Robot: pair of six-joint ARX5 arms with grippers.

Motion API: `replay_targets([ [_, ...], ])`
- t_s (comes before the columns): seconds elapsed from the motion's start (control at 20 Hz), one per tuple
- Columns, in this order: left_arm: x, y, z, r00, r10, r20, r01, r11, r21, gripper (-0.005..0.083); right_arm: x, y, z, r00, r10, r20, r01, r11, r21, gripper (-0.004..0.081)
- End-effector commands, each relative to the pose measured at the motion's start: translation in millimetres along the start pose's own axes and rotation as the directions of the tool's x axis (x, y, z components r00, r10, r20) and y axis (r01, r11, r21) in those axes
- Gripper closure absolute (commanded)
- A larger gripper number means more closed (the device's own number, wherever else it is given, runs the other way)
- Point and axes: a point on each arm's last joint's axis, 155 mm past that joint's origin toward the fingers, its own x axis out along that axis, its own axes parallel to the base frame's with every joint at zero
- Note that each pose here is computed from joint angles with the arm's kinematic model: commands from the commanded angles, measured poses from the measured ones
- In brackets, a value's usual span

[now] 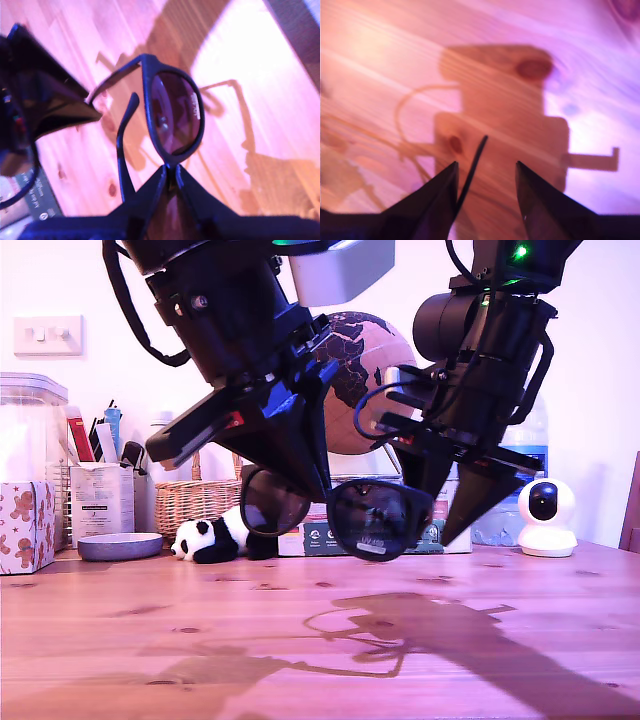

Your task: Pick up the sunglasses and open them, then place them back on the table

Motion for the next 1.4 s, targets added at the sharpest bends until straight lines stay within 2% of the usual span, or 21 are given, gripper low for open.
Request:
replay_targets([
  [0.0,0,-6,-1,1.000,-0.010,0.006,0.010,1.000,-0.001,0.0793,-4,2,8,1.000,0.019,0.022,-0.019,1.000,-0.012,0.0452],
  [0.25,0,-6,1,1.000,-0.015,0.019,0.015,1.000,0.001,0.0793,-16,7,23,0.998,0.026,0.053,-0.019,0.993,-0.117,0.0452],
  [0.4,0,-7,3,0.999,-0.017,0.028,0.016,0.999,0.033,0.0793,-22,10,31,0.997,0.032,0.072,-0.014,0.972,-0.233,0.0452],
  [0.5,0,-7,3,0.999,-0.019,0.030,0.017,0.997,0.072,0.0793,-22,19,30,0.996,0.058,0.069,-0.028,0.927,-0.373,0.0452],
  [0.7,0,-7,2,1.000,-0.016,0.023,0.012,0.987,0.158,0.0793,-21,47,26,0.988,0.147,0.050,-0.086,0.786,-0.612,0.0454],
  [0.85,1,-7,-2,1.000,-0.022,0.016,0.019,0.984,0.176,0.0793,-24,68,14,0.969,0.246,-0.001,-0.177,0.694,-0.698,0.0455],
  [1.0,1,-7,-8,1.000,-0.027,0.008,0.025,0.986,0.164,0.0793,-28,79,0,0.950,0.308,-0.054,-0.245,0.626,-0.741,0.0455],
  [1.15,1,-5,-18,1.000,-0.025,-0.006,0.026,0.987,0.161,0.0793,-30,83,-6,0.942,0.328,-0.078,-0.266,0.580,-0.770,0.0455],
  [1.35,1,-4,-16,1.000,-0.021,0.001,0.020,0.985,0.170,0.0793,-28,83,-3,0.946,0.317,-0.068,-0.244,0.560,-0.792,0.0455],
])
